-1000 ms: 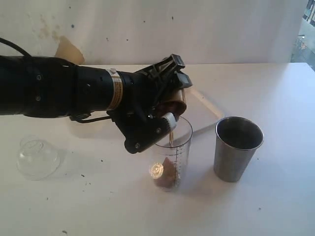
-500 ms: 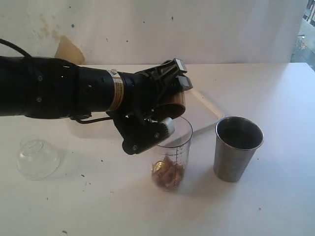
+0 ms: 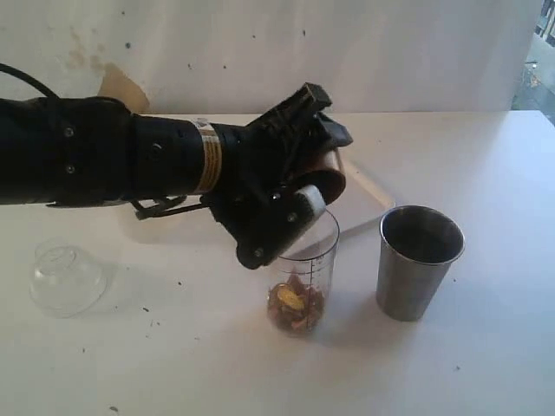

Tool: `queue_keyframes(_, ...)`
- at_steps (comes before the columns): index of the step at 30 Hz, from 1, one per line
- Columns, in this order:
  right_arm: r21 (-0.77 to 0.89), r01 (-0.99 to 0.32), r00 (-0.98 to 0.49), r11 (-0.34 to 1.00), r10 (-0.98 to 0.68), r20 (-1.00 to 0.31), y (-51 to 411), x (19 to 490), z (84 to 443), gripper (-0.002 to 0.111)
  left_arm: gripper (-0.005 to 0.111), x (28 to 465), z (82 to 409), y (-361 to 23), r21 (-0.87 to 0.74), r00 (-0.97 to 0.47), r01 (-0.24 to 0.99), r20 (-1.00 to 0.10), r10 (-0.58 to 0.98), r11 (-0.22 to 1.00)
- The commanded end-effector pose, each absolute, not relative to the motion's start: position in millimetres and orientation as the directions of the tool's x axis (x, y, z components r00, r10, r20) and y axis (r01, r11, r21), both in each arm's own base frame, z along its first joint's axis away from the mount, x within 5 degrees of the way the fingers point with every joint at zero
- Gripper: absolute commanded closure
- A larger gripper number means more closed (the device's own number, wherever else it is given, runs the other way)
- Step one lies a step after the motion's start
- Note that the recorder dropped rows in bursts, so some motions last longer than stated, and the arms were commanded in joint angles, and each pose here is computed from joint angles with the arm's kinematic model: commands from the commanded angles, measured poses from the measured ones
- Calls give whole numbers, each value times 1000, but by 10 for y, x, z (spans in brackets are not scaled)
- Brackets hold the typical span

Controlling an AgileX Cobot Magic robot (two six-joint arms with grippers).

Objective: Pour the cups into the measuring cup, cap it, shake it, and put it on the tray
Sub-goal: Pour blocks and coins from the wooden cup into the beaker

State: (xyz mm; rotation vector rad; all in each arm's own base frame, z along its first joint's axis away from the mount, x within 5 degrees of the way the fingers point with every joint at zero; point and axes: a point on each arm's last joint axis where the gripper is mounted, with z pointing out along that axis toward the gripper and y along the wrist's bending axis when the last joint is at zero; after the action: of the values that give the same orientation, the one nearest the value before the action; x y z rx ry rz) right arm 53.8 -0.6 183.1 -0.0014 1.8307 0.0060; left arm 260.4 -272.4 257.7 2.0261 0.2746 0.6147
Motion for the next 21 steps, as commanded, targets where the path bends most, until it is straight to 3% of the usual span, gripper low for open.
queue_keyframes(1,3,-4,-252,1000,2,-968,-7,535,1824,108,107,2579,2723,-2796,958,852,141,10,524,-248)
queue_keyframes(6,3,-4,-252,1000,2,-968,-7,535,1824,108,107,2578,2730,-2799,957,836,218,-83,543,-190)
queue_keyframes(10,3,-4,-252,1000,2,-968,-7,535,1824,108,107,2575,2727,-2800,957,841,208,-70,537,-201)
queue_keyframes(18,3,-4,-252,1000,2,-968,-7,535,1824,108,107,2596,2661,-2760,847,835,-173,397,381,-502)
queue_keyframes(21,3,-4,-252,1000,2,-968,-7,535,1824,108,107,2594,2655,-2758,810,818,-242,466,337,-534)
